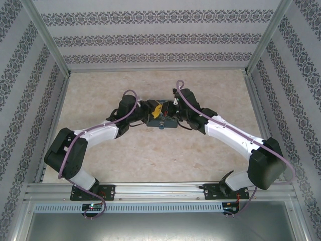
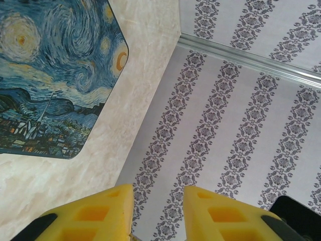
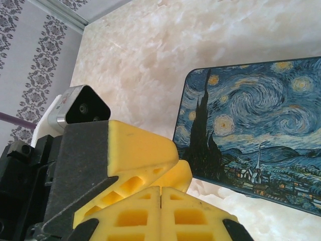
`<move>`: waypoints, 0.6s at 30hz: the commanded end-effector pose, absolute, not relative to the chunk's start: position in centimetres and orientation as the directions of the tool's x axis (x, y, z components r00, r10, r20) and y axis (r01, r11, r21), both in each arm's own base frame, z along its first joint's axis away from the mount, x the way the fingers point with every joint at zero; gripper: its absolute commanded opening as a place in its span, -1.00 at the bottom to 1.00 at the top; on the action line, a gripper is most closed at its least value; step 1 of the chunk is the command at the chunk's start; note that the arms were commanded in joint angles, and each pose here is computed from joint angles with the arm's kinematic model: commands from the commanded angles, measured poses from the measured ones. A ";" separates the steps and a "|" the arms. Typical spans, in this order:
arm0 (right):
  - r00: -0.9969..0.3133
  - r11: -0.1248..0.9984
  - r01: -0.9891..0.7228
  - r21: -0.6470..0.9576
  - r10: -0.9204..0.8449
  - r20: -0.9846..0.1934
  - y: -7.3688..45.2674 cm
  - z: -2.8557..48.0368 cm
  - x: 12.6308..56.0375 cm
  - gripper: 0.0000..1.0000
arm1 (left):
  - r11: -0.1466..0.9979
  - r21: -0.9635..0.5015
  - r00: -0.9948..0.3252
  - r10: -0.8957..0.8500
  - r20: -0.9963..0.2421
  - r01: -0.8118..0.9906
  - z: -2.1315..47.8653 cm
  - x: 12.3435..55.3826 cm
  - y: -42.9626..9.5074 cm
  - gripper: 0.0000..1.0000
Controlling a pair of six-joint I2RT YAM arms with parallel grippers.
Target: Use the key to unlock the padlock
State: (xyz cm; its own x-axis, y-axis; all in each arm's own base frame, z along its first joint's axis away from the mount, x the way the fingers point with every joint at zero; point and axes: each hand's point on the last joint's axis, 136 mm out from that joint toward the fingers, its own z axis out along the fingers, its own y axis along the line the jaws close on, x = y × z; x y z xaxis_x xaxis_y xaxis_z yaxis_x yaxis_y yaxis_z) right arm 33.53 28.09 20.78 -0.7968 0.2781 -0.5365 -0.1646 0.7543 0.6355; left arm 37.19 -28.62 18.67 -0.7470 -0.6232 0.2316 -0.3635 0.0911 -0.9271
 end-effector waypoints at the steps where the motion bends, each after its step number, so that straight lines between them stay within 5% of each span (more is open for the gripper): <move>1: -0.801 0.742 -0.160 0.651 0.288 -0.525 27.8 21.1 33.4 -1.00 | 0.092 -0.946 -0.771 -0.607 0.193 -0.310 20.9 36.9 -29.2 -0.37; 8: -0.808 0.743 -0.155 0.651 0.284 -0.516 28.1 20.4 33.3 -1.00 | 0.088 -0.949 -0.771 -0.608 0.190 -0.303 21.1 37.0 -29.2 -0.50; 18: -0.807 0.746 -0.152 0.648 0.285 -0.518 28.1 20.3 33.5 -1.00 | 0.093 -0.951 -0.774 -0.606 0.180 -0.294 21.2 36.9 -29.3 -1.00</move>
